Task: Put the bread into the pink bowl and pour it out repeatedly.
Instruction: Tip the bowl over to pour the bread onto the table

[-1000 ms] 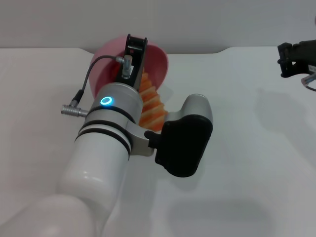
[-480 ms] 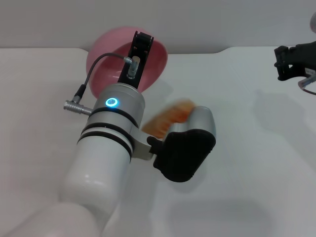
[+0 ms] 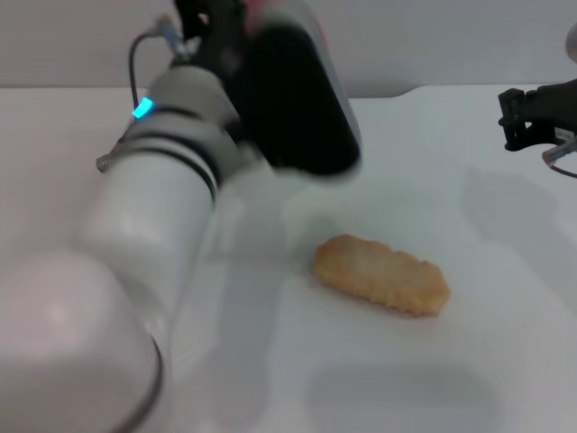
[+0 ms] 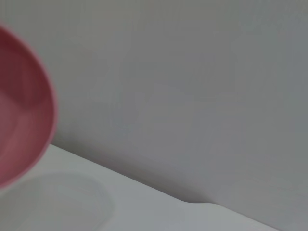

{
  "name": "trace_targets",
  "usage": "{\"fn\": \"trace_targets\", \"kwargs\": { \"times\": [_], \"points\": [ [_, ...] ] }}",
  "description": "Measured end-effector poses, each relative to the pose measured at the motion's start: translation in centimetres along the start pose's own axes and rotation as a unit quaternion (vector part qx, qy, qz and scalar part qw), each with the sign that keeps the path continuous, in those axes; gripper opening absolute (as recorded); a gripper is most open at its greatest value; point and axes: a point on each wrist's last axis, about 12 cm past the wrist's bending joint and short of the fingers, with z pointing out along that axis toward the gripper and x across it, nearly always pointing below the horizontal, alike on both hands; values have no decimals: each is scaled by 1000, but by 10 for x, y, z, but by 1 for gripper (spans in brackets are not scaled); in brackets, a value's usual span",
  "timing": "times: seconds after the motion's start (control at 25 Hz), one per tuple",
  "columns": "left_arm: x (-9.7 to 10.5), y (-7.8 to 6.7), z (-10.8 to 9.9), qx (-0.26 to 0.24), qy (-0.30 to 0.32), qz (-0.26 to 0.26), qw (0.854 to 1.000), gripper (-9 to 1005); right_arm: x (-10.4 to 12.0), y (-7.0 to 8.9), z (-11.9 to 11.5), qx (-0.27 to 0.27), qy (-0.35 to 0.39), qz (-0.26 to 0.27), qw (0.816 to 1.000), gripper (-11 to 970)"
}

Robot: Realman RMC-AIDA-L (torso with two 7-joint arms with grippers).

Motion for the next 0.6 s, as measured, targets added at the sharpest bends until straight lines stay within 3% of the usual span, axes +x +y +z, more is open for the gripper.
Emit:
{"fn": "trace_targets", "kwargs": {
  "times": [0.08,0.24,0.28,0.32,0.36,0.4,0.6],
  "points": [
    [5,12,5,24,25,-99,994,29,0,0,0,-1,1,0,1000,-1],
    [17,26,14,73,67,-228,969,30,-1,1,0,-3,2,-1,1000,-1],
    [23,30,18,105,84,-293,947,30,-1,1,0,-4,2,-1,1000,-1],
    [23,30,18,105,84,-293,947,30,-1,2,0,-4,2,-1,1000,-1],
    [30,33,21,134,93,-353,921,30,-1,2,1,-5,2,-2,1000,-1],
    [30,33,21,134,93,-353,921,30,-1,3,1,-6,2,-3,1000,-1],
    [52,46,26,189,77,-466,861,30,-1,6,2,-12,9,-6,1000,-1]
  ]
}}
